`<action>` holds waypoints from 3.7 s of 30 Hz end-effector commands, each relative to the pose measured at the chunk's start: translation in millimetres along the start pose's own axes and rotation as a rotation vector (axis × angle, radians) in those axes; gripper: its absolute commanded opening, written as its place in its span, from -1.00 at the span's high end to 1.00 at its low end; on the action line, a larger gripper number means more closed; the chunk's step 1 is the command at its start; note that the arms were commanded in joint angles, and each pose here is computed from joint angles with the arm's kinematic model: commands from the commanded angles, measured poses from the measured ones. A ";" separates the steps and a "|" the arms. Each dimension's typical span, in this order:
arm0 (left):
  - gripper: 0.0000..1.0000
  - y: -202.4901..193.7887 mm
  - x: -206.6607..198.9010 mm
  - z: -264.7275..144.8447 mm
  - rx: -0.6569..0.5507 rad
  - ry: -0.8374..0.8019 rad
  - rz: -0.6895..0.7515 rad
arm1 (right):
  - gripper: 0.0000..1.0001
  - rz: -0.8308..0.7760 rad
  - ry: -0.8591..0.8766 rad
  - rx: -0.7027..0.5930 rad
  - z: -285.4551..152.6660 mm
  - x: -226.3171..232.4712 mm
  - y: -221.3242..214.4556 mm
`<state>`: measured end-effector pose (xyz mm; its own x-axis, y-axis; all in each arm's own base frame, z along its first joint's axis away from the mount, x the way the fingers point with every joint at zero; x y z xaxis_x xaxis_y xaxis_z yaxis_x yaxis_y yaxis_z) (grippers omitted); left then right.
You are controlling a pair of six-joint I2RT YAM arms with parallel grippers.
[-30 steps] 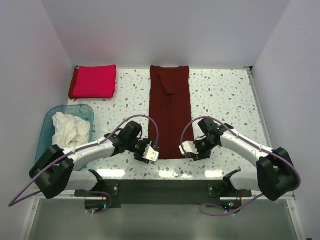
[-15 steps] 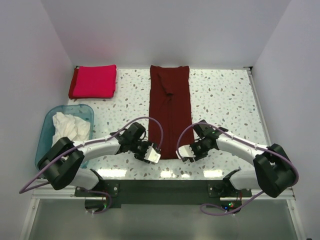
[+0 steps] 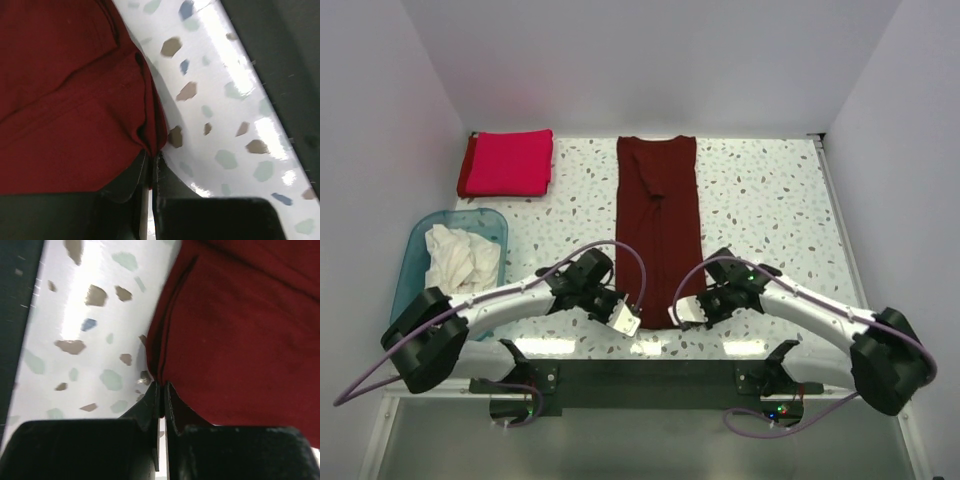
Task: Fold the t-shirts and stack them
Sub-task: Fold the tshirt
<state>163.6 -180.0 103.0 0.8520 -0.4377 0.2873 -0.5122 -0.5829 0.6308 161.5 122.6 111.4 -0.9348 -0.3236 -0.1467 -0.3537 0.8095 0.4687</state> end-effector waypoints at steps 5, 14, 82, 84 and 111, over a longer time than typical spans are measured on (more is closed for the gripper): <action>1.00 43.9 -17.4 -29.6 -0.126 -0.079 -0.033 | 1.00 0.102 -0.001 -0.162 -39.2 29.3 30.0; 1.00 6.6 56.5 -63.7 -0.077 0.114 -0.112 | 1.00 0.140 -0.111 -0.188 -57.2 -49.3 26.5; 0.73 -162.8 272.6 -83.7 0.083 0.589 -0.194 | 1.00 0.242 -0.569 -0.046 -44.6 -307.0 -91.7; 0.41 -164.9 277.5 -84.6 0.089 0.623 -0.212 | 0.52 0.250 -0.606 -0.028 -46.6 -311.5 -93.7; 0.03 -95.3 170.2 -53.0 -0.496 0.302 -1.245 | 0.50 1.218 0.093 -0.352 -9.9 -212.4 -46.7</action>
<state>368.7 -156.6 113.5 0.7999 0.4274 -0.4212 0.5610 -0.2833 0.7779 386.0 147.1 138.5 -0.7592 0.4654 0.4550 0.6508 0.5300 0.5437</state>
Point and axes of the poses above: each gripper's point midway between its finger pads, its own z axis out along the fingers, its own x axis along the line the jaws close on, y = z × x, the point moved 10 cm from there along -z, back along the fingers, and after that the axes turned 4 degrees about z, right-handed, at the moved point
